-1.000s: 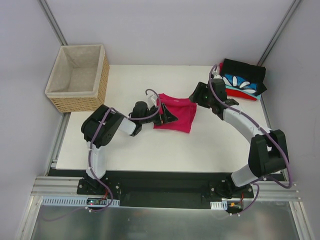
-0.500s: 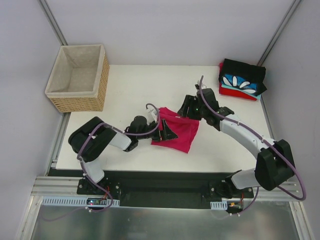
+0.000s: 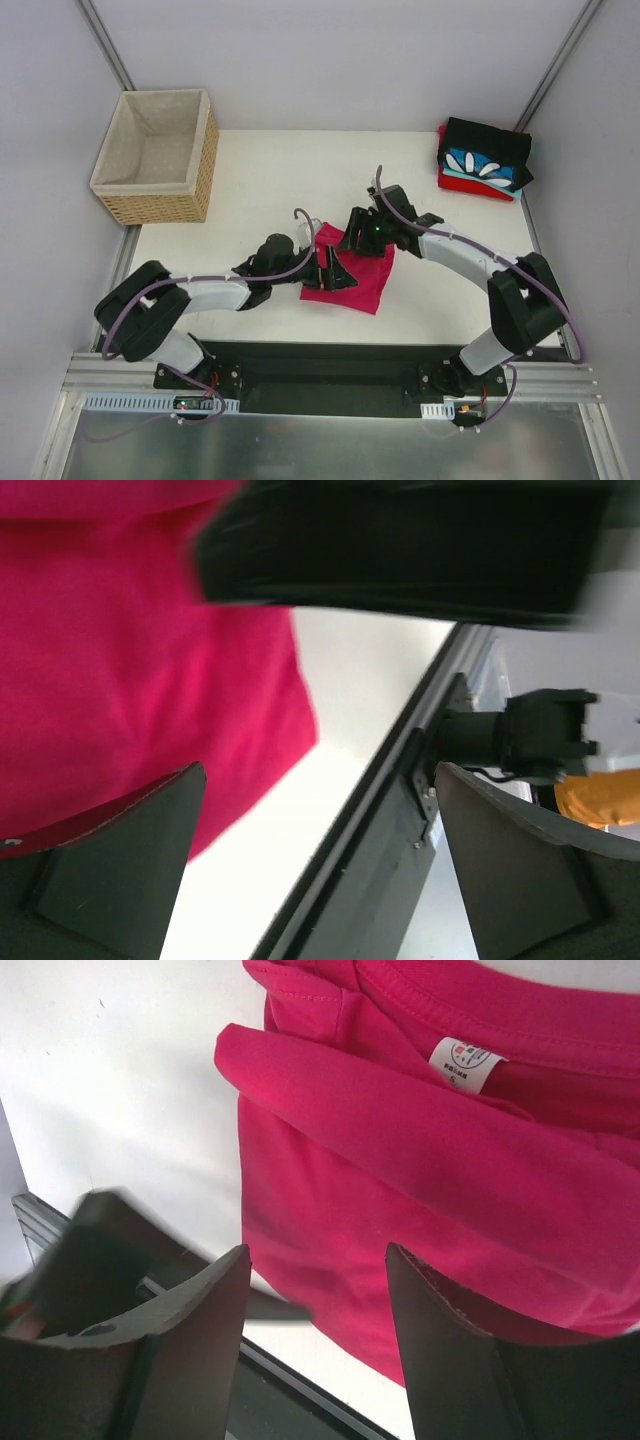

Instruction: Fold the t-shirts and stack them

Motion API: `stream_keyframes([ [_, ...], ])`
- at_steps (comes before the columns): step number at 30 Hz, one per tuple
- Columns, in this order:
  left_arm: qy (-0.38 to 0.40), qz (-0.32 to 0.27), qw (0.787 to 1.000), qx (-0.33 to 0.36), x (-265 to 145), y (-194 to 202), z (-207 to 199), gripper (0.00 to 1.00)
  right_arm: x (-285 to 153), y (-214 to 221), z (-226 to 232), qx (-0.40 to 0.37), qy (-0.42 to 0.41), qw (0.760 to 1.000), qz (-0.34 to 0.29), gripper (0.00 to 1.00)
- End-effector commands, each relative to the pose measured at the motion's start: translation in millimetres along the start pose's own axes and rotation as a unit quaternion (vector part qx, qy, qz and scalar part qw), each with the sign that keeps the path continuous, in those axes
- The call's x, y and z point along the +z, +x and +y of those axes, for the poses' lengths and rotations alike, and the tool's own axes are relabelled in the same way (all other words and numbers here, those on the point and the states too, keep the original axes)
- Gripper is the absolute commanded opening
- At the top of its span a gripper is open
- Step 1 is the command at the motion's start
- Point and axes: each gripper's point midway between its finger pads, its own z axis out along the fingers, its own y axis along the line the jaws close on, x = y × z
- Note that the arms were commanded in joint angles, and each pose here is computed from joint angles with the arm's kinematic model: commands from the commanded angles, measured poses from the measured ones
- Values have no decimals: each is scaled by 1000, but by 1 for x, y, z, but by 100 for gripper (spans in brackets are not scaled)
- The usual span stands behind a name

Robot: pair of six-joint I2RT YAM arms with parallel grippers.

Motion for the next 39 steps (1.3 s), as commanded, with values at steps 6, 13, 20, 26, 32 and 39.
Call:
stream_keyframes([
  [6, 66, -57, 992, 90, -53, -36, -84, 99, 21, -9, 37, 18, -68, 997, 28, 60],
  [13, 53, -67, 991, 102, -64, -37, -85, 99, 31, -3, 56, 11, -81, 996, 47, 60],
  [20, 54, -69, 991, 98, -65, -33, -80, 99, 53, 1, 54, 15, -71, 996, 59, 59],
  [26, 50, -73, 991, 101, -68, -32, -78, 99, 71, -9, 50, 13, -58, 997, 54, 59],
  [32, 44, -68, 991, 103, -68, -30, -74, 99, 84, -33, 46, 20, -55, 997, 43, 59],
  [39, 40, -61, 992, 100, -63, -29, -71, 99, 82, -65, 33, 30, -53, 998, 20, 59],
])
